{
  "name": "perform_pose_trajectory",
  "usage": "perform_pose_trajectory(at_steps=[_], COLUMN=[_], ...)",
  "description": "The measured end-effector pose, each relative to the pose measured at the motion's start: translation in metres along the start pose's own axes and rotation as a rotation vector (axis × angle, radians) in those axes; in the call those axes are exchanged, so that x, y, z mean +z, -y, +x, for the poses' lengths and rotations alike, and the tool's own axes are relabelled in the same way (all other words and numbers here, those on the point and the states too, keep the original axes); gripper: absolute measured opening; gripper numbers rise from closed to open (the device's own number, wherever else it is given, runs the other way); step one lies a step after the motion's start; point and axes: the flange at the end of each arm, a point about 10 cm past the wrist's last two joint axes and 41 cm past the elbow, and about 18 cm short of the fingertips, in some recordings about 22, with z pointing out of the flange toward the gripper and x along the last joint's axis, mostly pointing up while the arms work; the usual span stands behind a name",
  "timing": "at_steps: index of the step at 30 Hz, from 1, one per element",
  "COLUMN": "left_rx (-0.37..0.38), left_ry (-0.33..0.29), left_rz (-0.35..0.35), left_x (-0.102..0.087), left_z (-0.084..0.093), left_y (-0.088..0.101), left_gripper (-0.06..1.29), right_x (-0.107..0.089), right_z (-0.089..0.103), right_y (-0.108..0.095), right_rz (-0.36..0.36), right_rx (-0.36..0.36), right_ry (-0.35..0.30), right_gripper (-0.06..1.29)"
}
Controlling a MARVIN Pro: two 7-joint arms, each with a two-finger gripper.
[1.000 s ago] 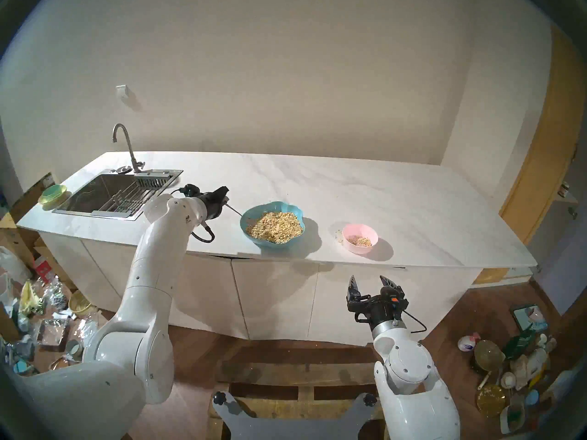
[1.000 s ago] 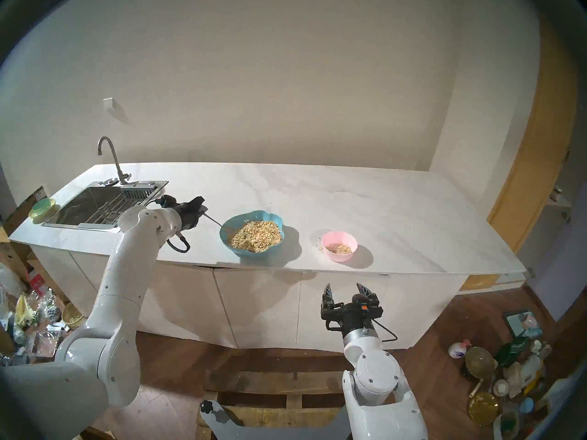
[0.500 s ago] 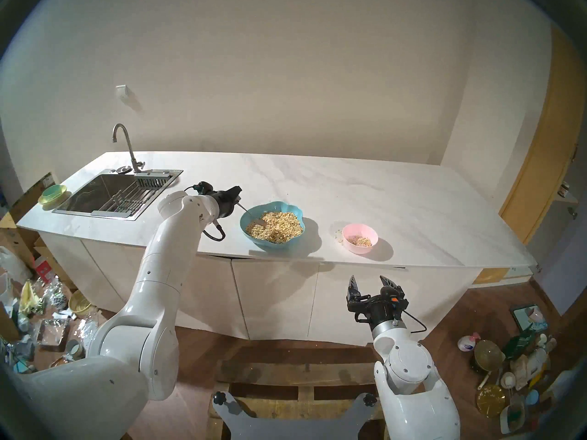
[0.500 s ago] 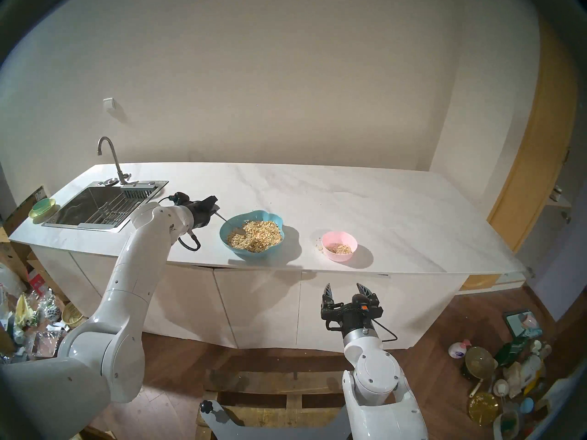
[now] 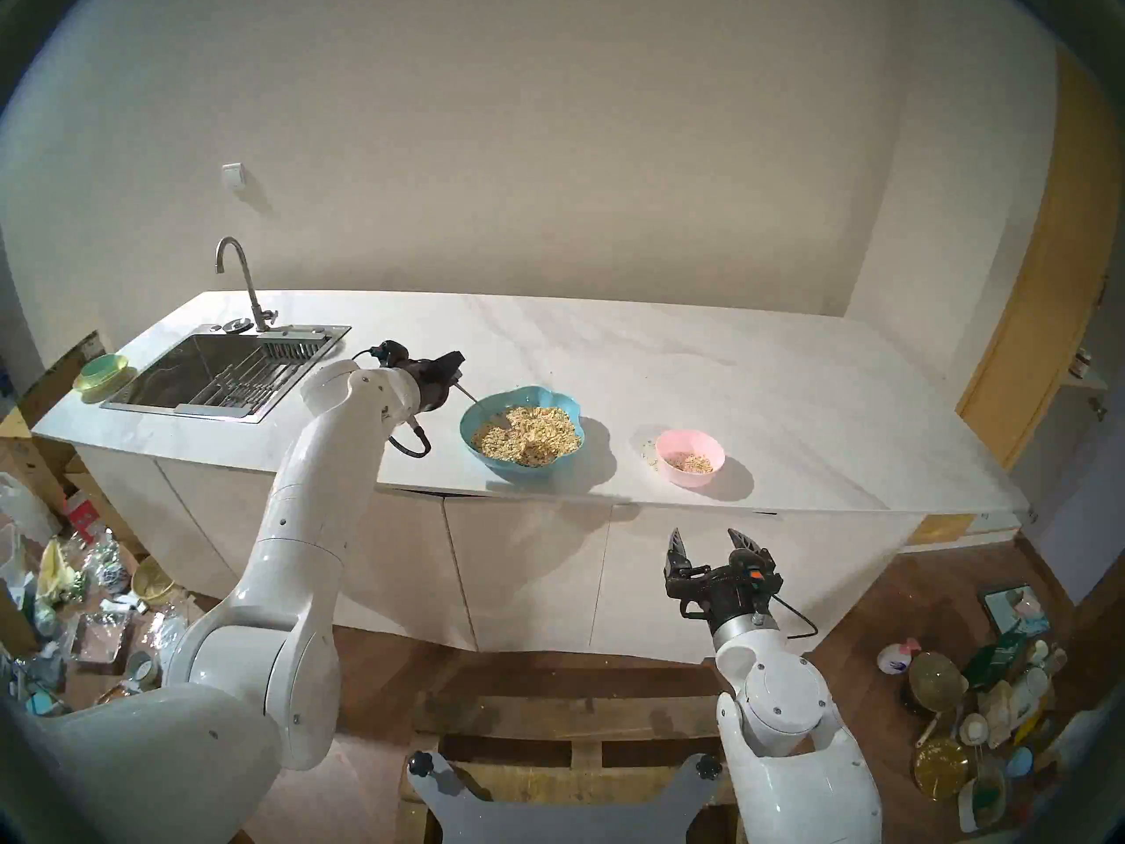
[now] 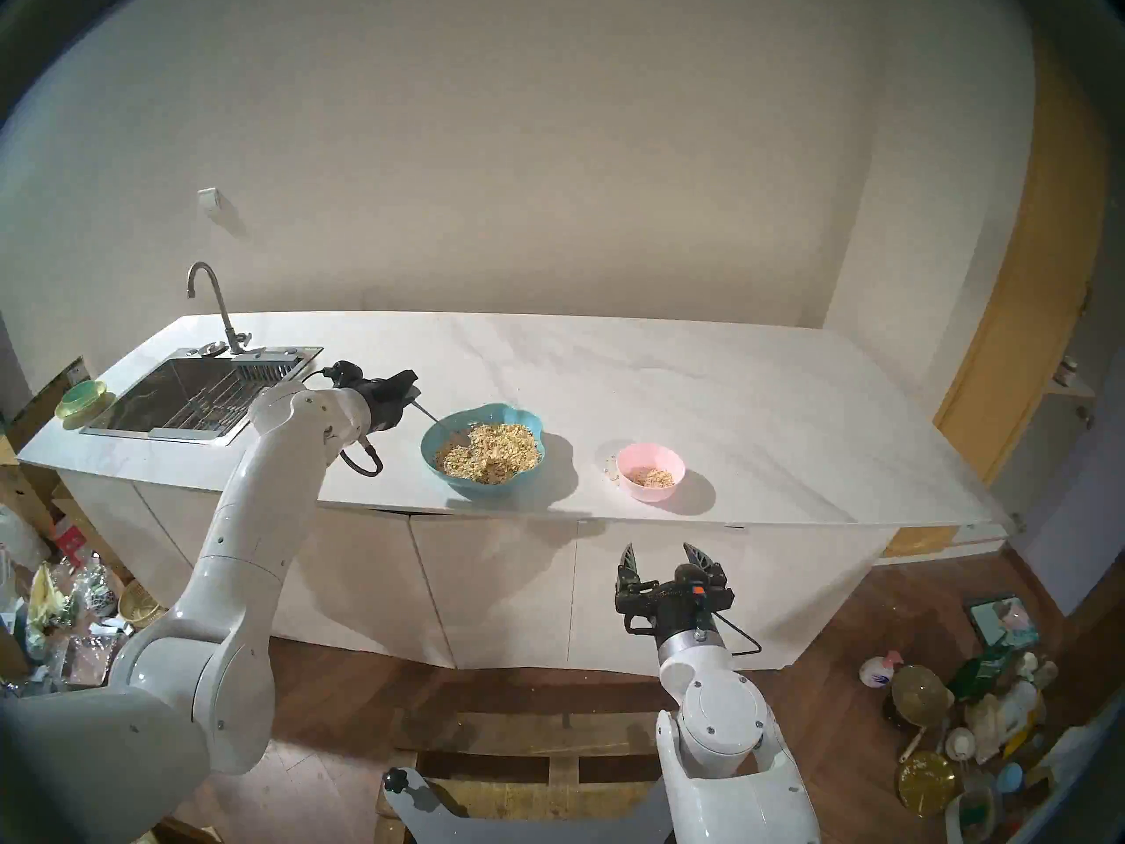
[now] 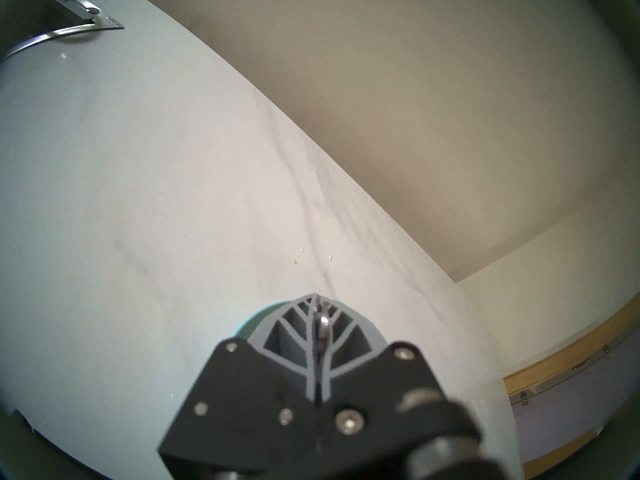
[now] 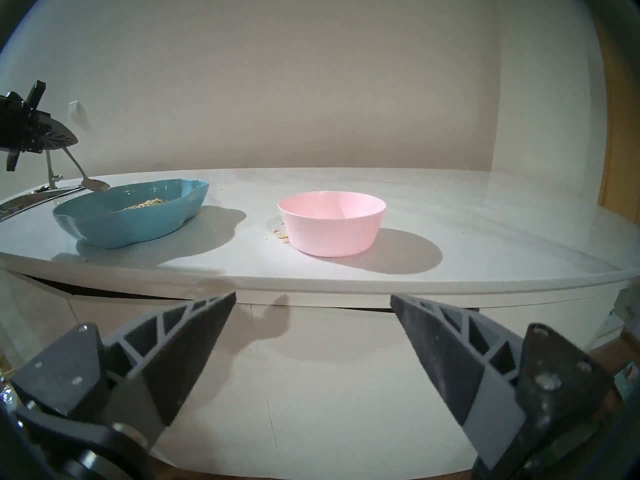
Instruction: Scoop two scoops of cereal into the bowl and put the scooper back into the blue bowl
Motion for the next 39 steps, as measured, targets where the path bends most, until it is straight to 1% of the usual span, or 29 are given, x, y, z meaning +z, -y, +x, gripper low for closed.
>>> perform_pose_trajectory(at_steps=[4,13,30,39], left_rx=[-0.004,-0.012,-0.031,-0.045], left_ry=[-0.011,-0.003,0.035,0.045], left_rz=[0.001,0.007,0.018,0.024], left_x=[-0.005,-0.009,-0.003,-0.002], left_z=[0.003,-0.003,-0.022,-0.029], left_y=[0.003,0.007,0.012,0.015], left_gripper=[-0.01,-0.01,-0.01,-0.01], right_x=[0.0,0.0,0.0,0.0], right_z=[0.0,0.0,0.0,0.0], right_y=[0.0,0.0,0.0,0.0], right_rz=[0.0,0.0,0.0,0.0], right_rx=[0.0,0.0,0.0,0.0], right_ry=[0.0,0.0,0.0,0.0], right_gripper=[1.21,1.21,1.21,1.21])
